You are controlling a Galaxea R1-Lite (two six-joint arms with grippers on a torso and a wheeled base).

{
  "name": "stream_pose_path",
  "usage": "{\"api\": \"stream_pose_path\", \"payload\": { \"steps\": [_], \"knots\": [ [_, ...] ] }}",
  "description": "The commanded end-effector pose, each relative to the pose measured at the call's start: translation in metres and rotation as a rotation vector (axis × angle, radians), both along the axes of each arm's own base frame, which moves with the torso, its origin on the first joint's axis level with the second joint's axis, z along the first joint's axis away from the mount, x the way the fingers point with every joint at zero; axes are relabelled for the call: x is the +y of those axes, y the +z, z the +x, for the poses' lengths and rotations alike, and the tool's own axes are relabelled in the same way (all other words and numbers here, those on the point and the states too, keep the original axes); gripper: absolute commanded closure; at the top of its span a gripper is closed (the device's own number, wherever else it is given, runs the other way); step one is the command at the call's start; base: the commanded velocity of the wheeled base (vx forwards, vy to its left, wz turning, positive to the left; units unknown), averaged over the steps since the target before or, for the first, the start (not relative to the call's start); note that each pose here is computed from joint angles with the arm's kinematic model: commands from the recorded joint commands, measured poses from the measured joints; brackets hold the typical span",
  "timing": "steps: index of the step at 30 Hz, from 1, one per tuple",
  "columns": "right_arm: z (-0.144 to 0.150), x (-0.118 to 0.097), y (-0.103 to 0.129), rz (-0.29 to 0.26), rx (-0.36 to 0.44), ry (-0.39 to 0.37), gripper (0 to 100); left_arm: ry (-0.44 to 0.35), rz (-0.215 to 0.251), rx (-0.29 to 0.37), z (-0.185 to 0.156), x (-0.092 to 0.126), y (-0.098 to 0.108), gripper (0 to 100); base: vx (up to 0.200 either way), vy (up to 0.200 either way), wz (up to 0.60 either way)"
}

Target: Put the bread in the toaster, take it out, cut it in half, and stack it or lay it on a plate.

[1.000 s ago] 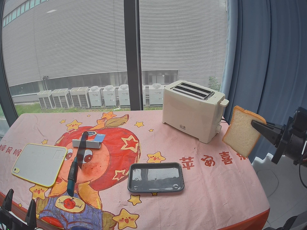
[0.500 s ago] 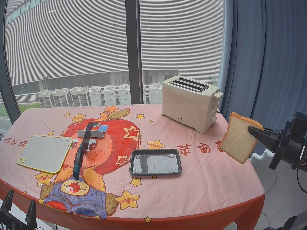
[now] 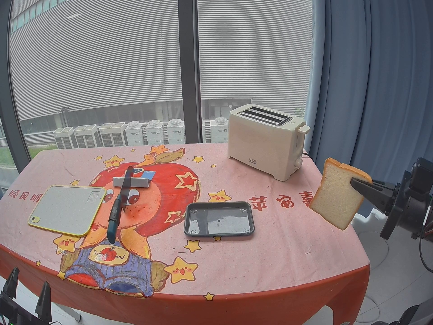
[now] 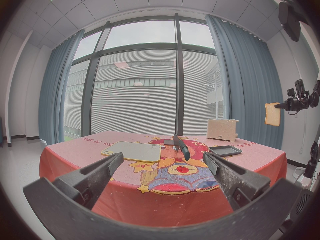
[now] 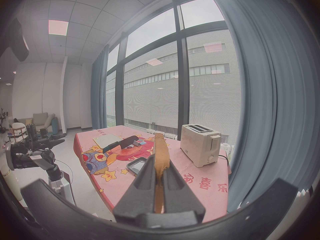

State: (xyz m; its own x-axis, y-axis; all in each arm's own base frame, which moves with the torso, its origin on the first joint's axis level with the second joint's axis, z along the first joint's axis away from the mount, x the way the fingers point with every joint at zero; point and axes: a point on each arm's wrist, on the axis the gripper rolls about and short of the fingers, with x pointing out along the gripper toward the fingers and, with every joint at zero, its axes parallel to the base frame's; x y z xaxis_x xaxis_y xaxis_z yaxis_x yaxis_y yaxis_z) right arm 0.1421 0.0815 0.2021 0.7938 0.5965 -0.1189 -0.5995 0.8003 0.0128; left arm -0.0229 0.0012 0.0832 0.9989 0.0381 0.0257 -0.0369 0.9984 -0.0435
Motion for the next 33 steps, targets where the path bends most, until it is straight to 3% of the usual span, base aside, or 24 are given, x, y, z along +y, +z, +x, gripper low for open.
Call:
{"api": "stream_pose_path", "payload": {
  "steps": [1, 33],
  "knots": [
    [0.0008, 0.0005, -0.0009, -0.003, 0.005, 0.001, 100, -0.001, -0.001, 0.004, 0.0003, 0.0000, -0.0042, 0, 0.000, 0.000, 0.00],
    [0.0003, 0.0015, -0.0049, -0.012, 0.018, 0.007, 100, 0.000, -0.001, 0.004, 0.0003, 0.0000, -0.0042, 0, 0.000, 0.188, 0.00]
  ]
}}
